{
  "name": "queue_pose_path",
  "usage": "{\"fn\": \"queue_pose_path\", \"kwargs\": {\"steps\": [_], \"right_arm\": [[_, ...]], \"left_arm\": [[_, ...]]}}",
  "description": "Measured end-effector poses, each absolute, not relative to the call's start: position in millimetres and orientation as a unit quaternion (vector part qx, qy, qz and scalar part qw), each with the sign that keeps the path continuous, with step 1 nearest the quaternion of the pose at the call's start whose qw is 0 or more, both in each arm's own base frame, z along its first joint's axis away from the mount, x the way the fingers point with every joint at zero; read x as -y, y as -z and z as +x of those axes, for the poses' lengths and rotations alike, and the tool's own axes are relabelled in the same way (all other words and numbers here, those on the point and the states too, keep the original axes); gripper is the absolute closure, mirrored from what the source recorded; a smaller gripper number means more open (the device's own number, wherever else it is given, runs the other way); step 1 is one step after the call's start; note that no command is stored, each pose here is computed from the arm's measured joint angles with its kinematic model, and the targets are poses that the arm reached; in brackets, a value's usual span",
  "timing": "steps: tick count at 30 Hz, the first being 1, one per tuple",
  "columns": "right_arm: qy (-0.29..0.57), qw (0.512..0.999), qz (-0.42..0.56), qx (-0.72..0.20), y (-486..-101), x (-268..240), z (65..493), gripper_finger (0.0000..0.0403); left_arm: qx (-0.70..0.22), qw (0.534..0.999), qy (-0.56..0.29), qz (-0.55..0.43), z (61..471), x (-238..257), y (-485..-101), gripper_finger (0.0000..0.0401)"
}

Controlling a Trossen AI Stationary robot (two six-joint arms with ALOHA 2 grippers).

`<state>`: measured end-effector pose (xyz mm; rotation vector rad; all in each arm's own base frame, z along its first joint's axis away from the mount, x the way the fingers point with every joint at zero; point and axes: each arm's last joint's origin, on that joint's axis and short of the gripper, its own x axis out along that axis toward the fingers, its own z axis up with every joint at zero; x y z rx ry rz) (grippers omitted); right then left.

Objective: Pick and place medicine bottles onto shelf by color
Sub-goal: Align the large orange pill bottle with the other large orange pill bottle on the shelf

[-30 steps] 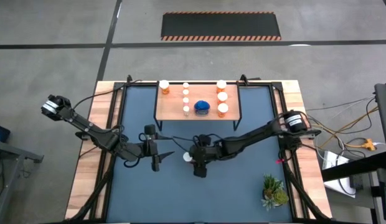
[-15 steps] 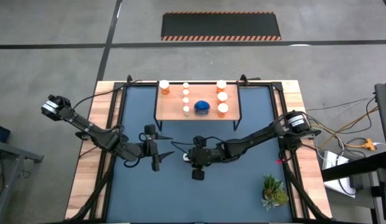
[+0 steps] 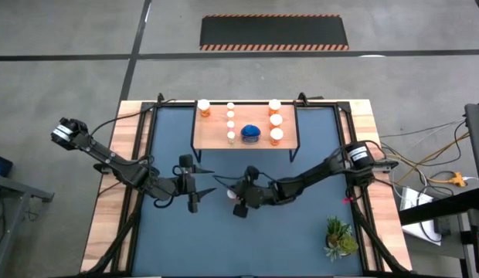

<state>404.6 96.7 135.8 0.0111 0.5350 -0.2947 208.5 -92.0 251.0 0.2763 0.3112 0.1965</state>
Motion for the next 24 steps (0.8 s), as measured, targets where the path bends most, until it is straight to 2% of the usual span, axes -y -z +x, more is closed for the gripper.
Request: {"fn": "queue_pose_path", "kwargs": {"steps": [6,19,24], "right_arm": [[0.151,0.955,0.014,-0.253,-126,-96,403,0.0394],[0.130,0.964,-0.029,-0.230,-150,-105,402,0.0394],[0.125,0.963,-0.023,-0.240,-141,-110,401,0.0394]], "left_arm": [[-0.154,0.974,-0.097,0.137,208,92,-251,0.0159],[-0.154,0.974,-0.098,0.135,209,92,-251,0.0159],[-0.154,0.974,-0.098,0.136,209,92,-251,0.0159]]}}
